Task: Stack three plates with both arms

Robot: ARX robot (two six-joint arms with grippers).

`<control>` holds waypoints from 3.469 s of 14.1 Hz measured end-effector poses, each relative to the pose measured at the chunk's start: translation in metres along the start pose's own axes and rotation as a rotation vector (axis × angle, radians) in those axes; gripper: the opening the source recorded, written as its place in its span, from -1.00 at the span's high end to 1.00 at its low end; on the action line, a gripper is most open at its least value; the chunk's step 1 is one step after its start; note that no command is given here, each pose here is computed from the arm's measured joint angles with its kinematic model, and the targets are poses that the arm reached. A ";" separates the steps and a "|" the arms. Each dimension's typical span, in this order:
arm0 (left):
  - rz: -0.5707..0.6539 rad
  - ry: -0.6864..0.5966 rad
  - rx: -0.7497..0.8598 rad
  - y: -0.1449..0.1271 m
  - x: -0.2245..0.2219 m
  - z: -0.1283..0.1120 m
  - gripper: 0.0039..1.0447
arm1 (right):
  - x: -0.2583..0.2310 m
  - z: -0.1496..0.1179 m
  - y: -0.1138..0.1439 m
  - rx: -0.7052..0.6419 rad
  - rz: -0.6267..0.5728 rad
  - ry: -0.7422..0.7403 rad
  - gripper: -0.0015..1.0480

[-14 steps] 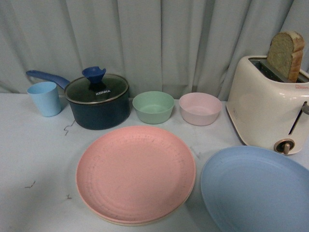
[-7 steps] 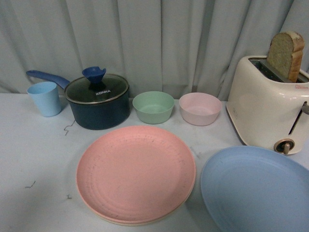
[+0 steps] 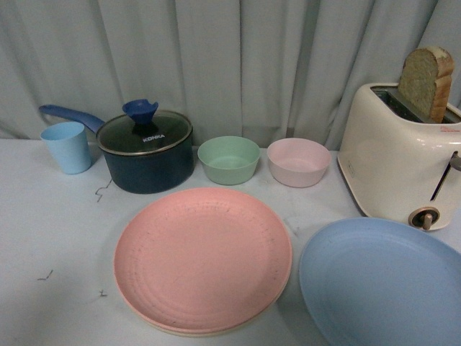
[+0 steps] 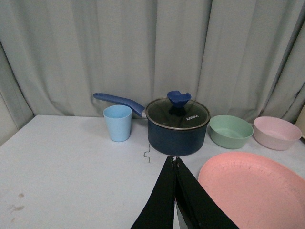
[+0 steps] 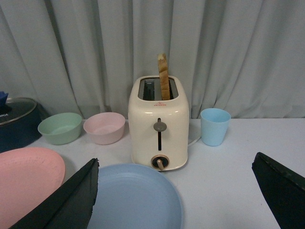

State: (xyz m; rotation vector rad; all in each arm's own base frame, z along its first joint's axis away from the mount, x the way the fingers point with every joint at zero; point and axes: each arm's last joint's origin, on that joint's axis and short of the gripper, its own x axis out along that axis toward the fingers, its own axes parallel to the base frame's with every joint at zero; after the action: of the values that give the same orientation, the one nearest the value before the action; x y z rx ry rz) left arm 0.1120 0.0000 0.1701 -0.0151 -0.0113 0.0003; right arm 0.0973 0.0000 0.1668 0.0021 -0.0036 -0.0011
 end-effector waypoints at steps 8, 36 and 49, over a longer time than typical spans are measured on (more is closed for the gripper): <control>0.000 0.016 0.001 0.000 -0.015 -0.004 0.97 | 0.000 0.000 0.000 0.000 0.000 0.000 -0.87; 0.000 0.012 0.001 0.000 -0.014 -0.004 -0.88 | 0.191 -0.115 0.002 0.177 -0.229 0.805 -0.87; 0.001 0.011 0.001 0.000 -0.015 -0.003 -0.88 | 0.179 -0.113 -0.009 0.238 -0.173 0.804 0.94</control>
State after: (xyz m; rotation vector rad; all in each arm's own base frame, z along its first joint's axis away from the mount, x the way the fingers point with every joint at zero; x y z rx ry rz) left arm 0.0975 0.0000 0.1665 -0.0139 -0.0002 0.0008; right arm 0.2766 -0.0090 0.0548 0.2407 0.8008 -0.1730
